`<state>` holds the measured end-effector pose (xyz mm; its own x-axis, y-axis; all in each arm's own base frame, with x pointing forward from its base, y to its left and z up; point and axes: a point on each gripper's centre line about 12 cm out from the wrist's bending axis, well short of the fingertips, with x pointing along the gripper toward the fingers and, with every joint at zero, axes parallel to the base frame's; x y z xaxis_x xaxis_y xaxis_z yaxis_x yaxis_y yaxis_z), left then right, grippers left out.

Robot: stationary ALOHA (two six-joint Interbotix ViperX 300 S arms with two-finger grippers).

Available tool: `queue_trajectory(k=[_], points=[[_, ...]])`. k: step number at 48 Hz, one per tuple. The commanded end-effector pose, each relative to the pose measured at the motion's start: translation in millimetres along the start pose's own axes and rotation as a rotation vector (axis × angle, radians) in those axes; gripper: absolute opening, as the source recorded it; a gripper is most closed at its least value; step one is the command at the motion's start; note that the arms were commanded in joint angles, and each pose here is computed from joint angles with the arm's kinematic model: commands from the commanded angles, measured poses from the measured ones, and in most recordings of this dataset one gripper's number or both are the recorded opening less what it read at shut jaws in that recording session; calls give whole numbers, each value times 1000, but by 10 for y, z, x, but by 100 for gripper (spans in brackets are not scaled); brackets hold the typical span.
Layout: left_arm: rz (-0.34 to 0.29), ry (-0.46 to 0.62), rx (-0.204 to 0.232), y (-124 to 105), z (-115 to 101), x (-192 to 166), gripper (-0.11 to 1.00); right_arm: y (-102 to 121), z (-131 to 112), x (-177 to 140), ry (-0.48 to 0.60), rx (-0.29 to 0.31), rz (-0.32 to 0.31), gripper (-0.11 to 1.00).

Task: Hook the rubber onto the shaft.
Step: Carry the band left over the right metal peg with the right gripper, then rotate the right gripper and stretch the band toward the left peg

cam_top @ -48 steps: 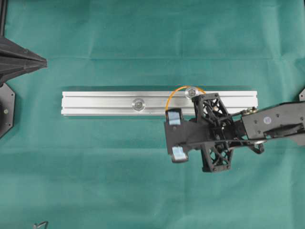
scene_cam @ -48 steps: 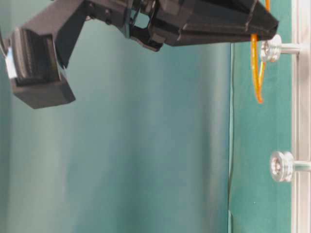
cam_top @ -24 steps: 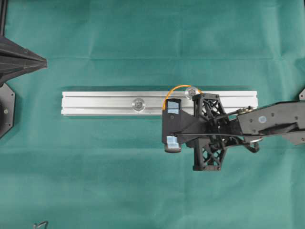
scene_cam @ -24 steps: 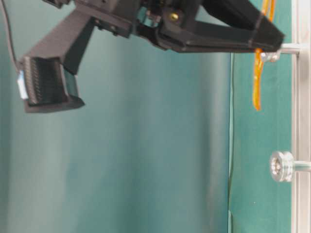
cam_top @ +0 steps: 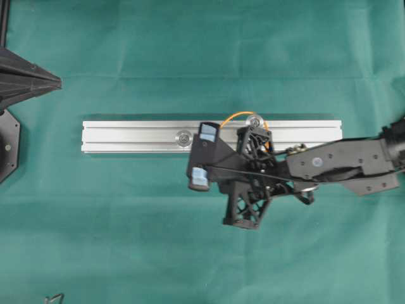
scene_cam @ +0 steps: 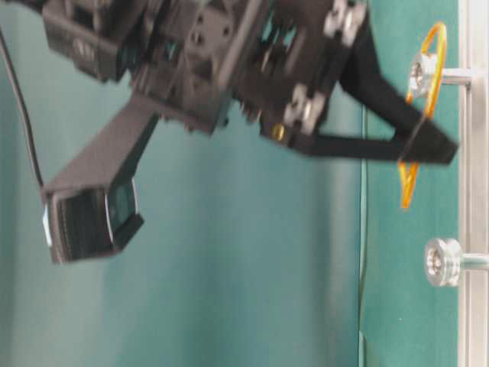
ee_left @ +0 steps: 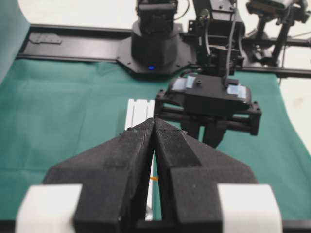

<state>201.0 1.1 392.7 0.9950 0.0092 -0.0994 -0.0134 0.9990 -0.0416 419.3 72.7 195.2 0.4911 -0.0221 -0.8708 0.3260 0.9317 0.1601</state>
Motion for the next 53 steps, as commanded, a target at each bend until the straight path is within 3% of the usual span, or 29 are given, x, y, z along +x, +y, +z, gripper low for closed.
queue_trajectory(k=[1, 12, 27, 37, 53], points=[[-4, -8, 2, -10, 40, 11, 0, 8, 187, -97, -52, 25, 11, 5], [-16, 1, -3, -34, 29, 15, 0, -120, 358, -32, -73, 69, -20, 5], [-17, 5, -17, -37, 24, 11, 0, -133, 486, 99, -79, 101, -27, 5], [-15, 5, -17, -34, 24, 11, 0, -182, 524, 118, -84, 207, -29, 5], [-17, 7, -17, -38, 21, 15, 0, -153, 578, 132, -95, 327, -16, 5]])
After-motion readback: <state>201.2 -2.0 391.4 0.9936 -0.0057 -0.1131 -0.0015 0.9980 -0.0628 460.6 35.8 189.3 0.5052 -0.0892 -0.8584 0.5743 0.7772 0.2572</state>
